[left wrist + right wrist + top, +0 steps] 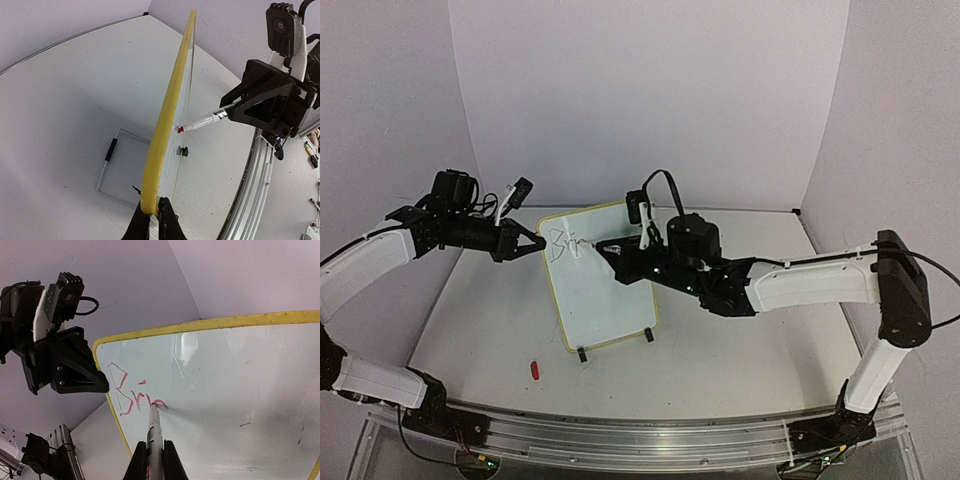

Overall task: Write a sentence on the whiteboard
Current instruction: Write on the whiteboard at the center of the board.

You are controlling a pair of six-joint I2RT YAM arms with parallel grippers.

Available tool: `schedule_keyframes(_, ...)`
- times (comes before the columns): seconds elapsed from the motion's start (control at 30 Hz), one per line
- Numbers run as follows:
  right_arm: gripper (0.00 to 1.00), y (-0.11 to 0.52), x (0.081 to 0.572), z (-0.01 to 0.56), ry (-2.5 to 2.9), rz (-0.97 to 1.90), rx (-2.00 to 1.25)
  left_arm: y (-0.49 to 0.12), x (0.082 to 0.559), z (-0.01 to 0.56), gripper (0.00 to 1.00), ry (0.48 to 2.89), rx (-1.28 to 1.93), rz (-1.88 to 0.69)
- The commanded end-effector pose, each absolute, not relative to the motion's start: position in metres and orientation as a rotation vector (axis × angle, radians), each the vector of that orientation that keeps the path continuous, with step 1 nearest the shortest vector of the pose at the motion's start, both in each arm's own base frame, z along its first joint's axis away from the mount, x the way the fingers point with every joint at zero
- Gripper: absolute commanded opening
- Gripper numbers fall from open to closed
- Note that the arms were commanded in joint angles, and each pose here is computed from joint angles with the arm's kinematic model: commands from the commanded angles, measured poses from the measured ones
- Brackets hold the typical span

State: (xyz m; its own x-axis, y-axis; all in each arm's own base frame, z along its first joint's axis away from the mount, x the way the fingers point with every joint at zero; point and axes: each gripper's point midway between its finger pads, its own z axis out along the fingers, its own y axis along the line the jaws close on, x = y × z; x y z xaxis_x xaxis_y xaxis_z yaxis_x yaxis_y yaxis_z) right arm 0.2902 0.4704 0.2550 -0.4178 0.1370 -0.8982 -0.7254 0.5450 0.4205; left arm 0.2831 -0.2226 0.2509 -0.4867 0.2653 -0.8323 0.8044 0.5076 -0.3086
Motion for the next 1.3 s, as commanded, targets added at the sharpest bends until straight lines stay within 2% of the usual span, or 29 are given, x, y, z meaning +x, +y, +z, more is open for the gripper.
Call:
schedule_keyframes(0.0, 0.00, 0.463, 0.298, 0.249, 1.767, 1.013, -0.458, -0.221, 0.282, 0.222, 0.00, 2.094, 0.917, -0.849)
schedule_keyframes(0.77, 0.00, 0.450, 0.294, 0.254, 1.774, 0.978, -0.457, -0.221, 0.282, 0.220, 0.00, 2.100, 0.917, -0.848)
schedule_keyframes(1.27, 0.00, 0.446, 0.302, 0.282, 1.693, 0.967, -0.400, -0.221, 0.283, 0.220, 0.00, 2.100, 0.917, -0.847)
